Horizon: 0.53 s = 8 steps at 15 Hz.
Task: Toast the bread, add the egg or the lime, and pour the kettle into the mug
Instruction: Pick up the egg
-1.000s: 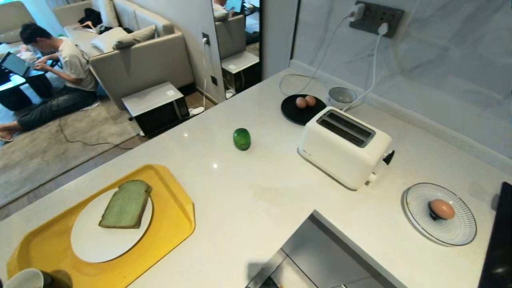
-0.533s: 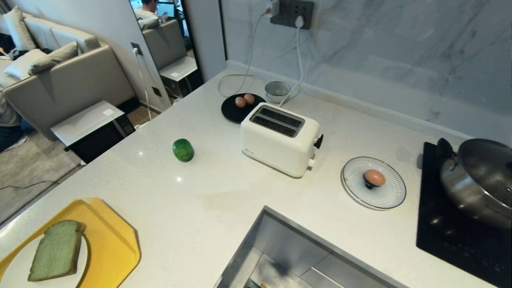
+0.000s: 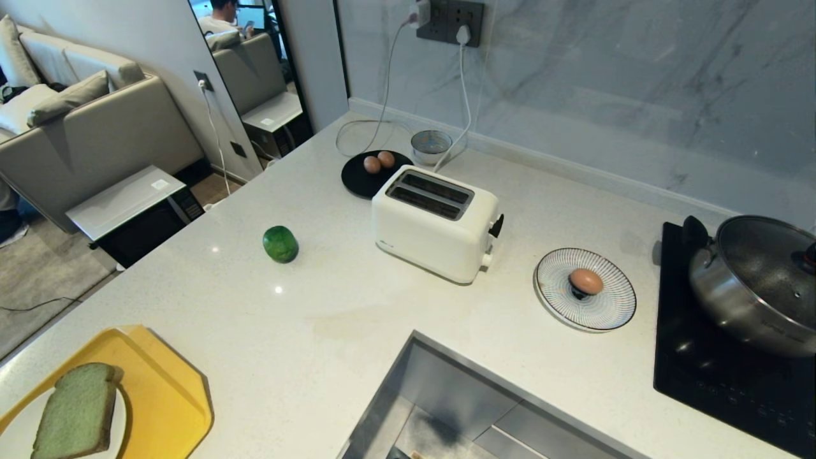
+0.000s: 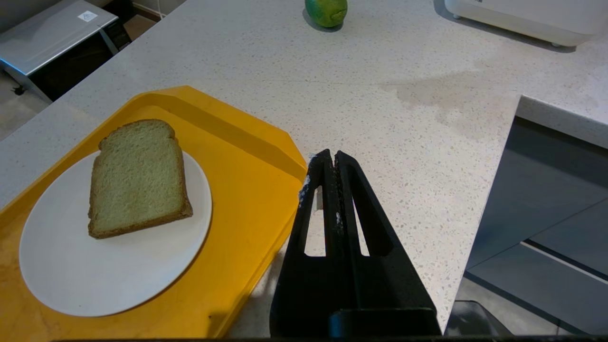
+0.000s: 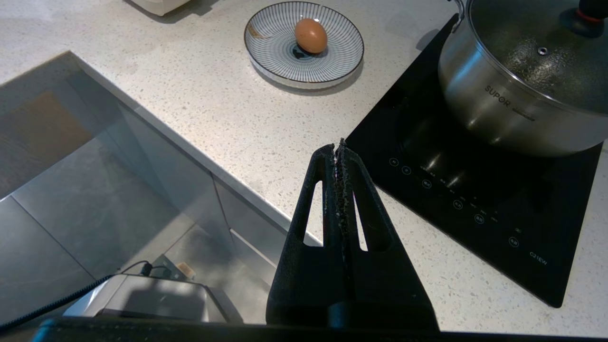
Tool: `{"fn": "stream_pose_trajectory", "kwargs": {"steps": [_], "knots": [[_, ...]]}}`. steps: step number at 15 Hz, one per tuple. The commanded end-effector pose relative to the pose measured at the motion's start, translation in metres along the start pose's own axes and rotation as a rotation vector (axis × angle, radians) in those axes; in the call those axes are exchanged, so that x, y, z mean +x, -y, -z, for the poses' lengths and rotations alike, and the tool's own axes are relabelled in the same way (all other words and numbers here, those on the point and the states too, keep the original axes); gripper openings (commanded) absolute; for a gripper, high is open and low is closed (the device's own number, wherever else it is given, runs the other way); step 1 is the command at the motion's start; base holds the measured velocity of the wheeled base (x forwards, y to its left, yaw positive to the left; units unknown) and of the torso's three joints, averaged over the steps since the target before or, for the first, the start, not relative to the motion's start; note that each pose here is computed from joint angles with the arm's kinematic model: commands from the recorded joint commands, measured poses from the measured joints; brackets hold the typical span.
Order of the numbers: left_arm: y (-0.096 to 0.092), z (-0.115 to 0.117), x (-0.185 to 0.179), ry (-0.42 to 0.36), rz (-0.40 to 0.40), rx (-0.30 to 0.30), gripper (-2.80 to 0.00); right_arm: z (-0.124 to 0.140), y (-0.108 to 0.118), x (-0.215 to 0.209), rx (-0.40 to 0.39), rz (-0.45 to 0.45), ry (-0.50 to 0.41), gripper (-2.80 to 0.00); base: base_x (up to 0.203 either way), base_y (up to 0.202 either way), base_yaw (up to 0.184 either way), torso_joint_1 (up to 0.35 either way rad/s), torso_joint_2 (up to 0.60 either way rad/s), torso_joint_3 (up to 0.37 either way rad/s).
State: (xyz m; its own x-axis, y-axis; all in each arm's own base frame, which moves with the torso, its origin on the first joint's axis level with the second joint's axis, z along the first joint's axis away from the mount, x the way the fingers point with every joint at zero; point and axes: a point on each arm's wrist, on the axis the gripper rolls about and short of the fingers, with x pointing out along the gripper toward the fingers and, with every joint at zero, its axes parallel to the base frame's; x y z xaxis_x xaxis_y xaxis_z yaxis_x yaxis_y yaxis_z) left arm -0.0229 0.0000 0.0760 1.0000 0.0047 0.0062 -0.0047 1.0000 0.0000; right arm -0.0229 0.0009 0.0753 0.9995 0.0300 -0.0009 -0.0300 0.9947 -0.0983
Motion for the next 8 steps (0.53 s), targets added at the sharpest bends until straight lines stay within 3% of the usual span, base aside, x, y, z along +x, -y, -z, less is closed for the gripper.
{"fn": "stream_pose_trajectory", "kwargs": {"steps": [1, 4, 8], "knots": [[0.0, 0.0002, 0.0, 0.001, -0.001, 0.0, -2.8, 0.0004, -0.0001, 0.0002, -0.001, -0.001, -0.002, -2.8, 0.0, 0.0, 0.0, 0.0, 0.0, 0.0], [0.0, 0.0004, 0.0001, 0.0, 0.0, 0.0, -2.8, 0.0003, -0.0001, 0.0002, -0.001, -0.001, -0.001, -2.8, 0.0, 0.0, 0.0, 0.0, 0.0, 0.0], [0.0, 0.0004, 0.0001, 0.0, -0.001, 0.0, -2.8, 0.0004, -0.0001, 0.0002, -0.001, -0.001, -0.002, -2.8, 0.167, 0.0, -0.001, -0.002, 0.0, -0.001]]}}
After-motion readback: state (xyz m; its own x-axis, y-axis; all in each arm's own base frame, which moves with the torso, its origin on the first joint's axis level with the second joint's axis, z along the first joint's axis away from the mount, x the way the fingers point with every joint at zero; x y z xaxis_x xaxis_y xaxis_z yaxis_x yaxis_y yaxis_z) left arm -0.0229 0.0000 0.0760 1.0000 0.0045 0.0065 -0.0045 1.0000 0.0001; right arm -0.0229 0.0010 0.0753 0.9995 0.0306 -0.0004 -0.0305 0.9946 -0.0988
